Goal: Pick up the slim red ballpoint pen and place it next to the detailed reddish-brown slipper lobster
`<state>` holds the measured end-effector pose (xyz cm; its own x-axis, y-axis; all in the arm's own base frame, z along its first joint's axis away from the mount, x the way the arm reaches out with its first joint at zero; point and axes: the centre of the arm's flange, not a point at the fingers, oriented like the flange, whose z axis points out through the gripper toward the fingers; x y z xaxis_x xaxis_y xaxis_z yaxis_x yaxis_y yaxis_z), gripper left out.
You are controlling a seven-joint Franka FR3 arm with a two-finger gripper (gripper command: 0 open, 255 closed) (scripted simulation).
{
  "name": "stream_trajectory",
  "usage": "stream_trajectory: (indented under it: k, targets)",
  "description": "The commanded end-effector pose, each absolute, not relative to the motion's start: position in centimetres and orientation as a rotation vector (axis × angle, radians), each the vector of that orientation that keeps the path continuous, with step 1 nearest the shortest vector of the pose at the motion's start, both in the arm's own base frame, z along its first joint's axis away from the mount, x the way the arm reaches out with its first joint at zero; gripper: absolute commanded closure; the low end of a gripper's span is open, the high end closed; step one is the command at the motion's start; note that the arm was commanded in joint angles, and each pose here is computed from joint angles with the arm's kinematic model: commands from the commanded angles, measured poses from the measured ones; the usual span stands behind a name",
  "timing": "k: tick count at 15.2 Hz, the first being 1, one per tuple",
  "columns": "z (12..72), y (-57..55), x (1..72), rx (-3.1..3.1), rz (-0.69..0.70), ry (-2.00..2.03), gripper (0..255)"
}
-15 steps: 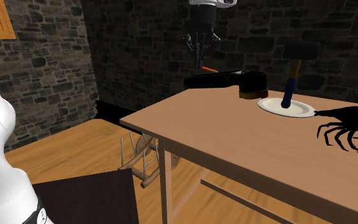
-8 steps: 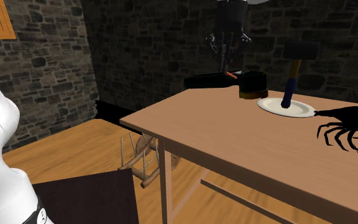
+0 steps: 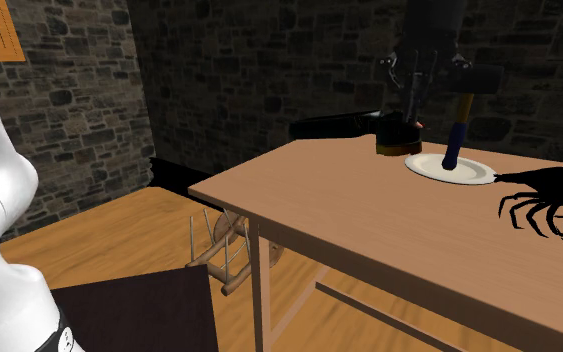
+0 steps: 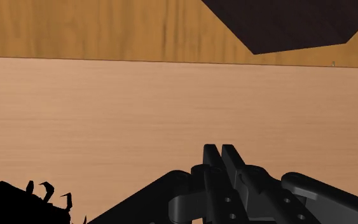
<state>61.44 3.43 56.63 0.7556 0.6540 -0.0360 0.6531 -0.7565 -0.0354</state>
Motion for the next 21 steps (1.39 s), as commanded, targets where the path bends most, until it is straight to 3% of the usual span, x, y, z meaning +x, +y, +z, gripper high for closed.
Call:
stream_trajectory:
  k: [1, 6, 21]
  targets:
    - [56.8, 1.2, 62.4, -2.924, 0.071, -1.091, 255]
    - [56.8, -5.6, 66.1, -2.924, 0.071, -1.091, 255]
    - [48.9, -5.6, 66.1, -2.924, 0.071, -1.091, 255]
